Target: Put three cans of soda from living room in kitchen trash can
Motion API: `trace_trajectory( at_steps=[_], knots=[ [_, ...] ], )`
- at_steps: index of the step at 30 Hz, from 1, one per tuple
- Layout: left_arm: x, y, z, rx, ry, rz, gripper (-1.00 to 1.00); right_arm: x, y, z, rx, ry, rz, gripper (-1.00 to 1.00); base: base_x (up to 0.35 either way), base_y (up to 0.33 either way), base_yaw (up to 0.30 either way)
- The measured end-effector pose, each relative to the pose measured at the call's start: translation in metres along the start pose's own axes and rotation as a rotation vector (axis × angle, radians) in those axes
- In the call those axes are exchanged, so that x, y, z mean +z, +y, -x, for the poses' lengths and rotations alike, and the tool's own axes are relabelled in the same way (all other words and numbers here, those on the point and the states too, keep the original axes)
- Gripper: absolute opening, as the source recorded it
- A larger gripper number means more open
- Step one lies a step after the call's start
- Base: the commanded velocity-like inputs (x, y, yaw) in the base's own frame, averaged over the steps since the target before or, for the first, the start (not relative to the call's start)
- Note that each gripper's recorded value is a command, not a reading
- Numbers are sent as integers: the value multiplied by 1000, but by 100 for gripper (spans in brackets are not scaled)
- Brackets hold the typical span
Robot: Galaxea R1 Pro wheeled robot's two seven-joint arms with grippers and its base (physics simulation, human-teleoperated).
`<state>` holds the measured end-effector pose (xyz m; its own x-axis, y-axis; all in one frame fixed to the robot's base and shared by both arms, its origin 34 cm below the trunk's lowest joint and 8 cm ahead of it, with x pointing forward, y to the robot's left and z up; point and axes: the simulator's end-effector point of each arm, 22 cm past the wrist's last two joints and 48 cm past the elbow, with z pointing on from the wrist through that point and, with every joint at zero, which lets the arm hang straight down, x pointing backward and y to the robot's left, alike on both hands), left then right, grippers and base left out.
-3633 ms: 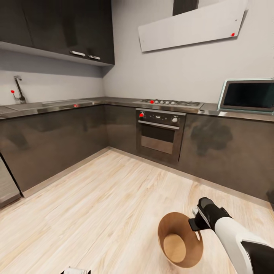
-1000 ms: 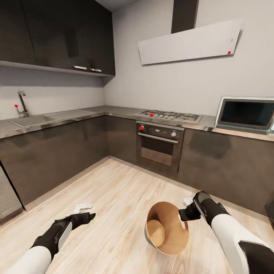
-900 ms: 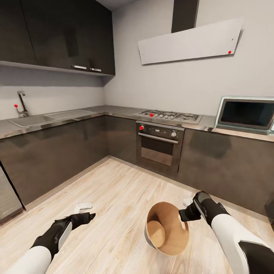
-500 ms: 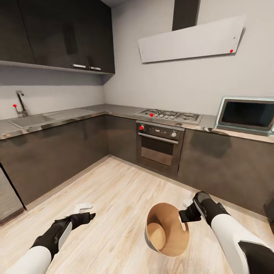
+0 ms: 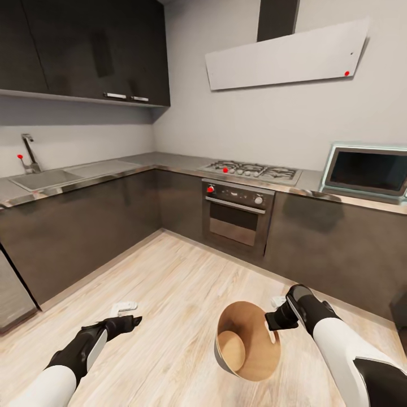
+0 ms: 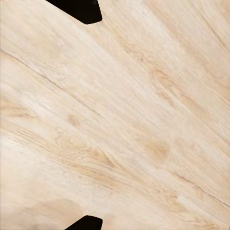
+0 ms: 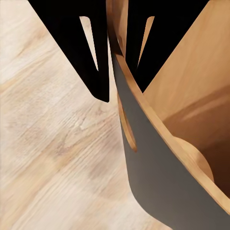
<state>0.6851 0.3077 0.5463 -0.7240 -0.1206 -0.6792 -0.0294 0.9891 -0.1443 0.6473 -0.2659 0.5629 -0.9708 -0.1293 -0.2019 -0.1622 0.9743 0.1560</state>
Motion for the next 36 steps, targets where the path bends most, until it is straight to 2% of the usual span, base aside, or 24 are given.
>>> trace_trajectory(
  at_steps=[24,33,36],
  knots=[
    [-19,-4,18,-3,37,5,100,-26,4,6,6,39,3,-100,0,0,0],
    [-26,-6,23,-4,54,5,100,-35,0,7,-10,57,-30,-100,0,0,0],
    [-28,-6,24,-4,59,6,100,-38,-6,7,-12,60,-65,-100,0,0,0]
  ],
)
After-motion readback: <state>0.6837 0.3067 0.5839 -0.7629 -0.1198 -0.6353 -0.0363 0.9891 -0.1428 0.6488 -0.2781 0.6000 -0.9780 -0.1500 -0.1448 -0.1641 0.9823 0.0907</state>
